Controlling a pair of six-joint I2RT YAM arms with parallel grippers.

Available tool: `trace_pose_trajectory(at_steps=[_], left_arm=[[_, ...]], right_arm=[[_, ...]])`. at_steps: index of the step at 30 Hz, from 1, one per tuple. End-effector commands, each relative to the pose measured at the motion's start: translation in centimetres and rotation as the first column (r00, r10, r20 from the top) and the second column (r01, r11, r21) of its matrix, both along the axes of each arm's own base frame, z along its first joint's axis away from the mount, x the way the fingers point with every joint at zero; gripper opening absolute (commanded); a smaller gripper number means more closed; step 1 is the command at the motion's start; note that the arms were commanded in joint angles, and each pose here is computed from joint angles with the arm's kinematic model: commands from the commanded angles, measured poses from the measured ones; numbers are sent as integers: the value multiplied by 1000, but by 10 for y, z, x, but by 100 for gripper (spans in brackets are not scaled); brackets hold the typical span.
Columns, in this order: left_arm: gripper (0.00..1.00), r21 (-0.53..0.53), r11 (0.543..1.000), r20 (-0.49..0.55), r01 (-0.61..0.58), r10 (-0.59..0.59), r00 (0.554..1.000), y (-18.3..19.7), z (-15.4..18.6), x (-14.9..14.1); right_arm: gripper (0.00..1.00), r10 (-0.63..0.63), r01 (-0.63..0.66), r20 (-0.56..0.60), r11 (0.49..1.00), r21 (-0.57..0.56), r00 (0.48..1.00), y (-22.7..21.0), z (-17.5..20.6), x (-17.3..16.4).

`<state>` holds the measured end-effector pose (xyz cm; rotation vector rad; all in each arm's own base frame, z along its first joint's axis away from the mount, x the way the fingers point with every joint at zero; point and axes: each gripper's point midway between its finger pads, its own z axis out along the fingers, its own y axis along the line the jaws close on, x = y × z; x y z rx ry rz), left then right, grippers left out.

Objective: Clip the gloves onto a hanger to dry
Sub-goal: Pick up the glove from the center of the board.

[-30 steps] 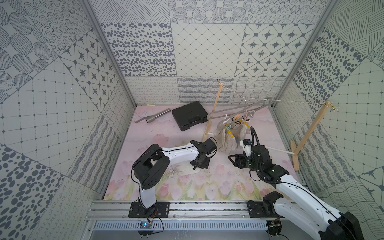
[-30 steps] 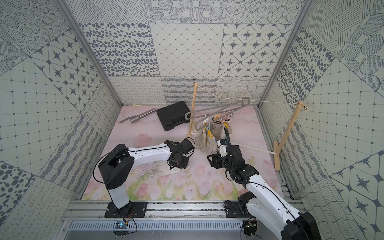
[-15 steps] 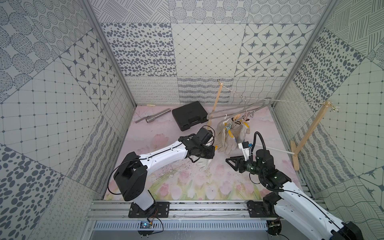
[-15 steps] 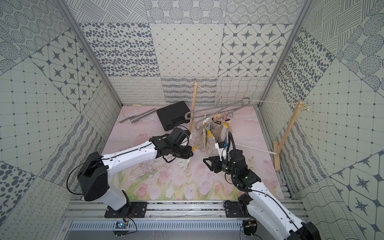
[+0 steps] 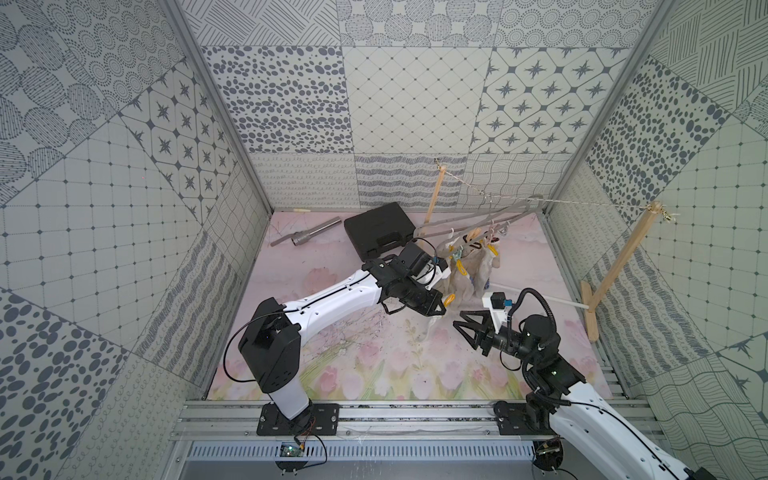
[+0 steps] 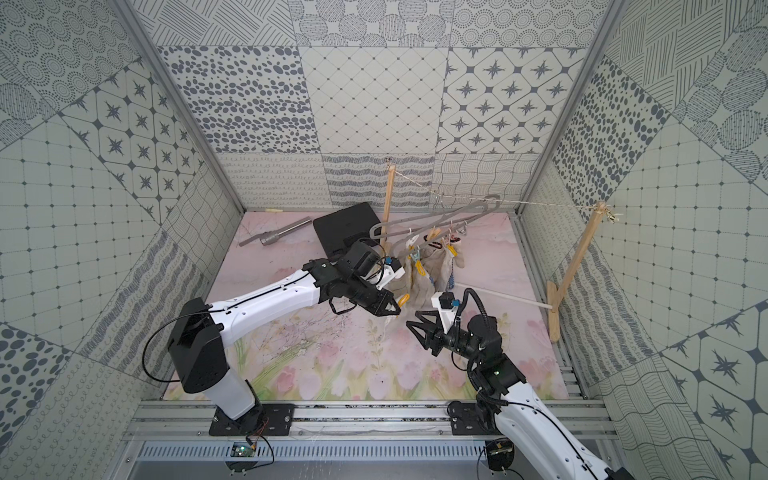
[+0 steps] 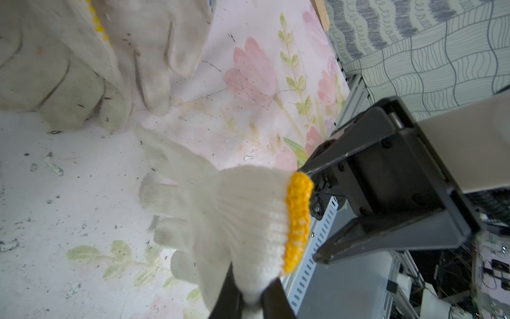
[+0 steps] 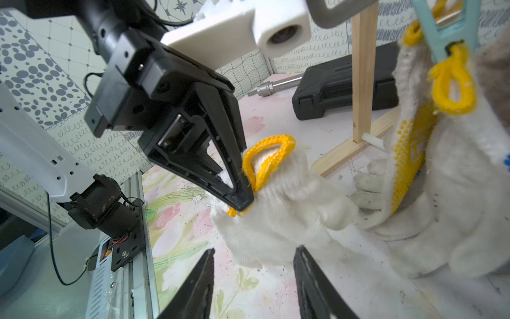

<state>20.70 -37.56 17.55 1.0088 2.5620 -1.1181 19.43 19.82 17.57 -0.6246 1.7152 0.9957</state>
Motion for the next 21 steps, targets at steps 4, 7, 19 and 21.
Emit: trace_pose_trajectory(at_steps=[4,7,19,21], left_arm=[[0,-212,924,-212,319,-362,908,23,20,-73],[0,-225,907,-227,356,-404,886,28,21,-83],[6,-178,888,-227,424,-456,860,33,15,-104],[5,-183,886,-220,427,-460,860,32,17,-104]], right_arm=[[53,112,-104,291,994,-45,950,15,29,-7],[55,149,-133,326,989,-71,934,19,28,-9],[50,319,-305,376,947,-99,870,32,40,-38],[47,357,-345,370,933,-99,858,37,39,-46]])
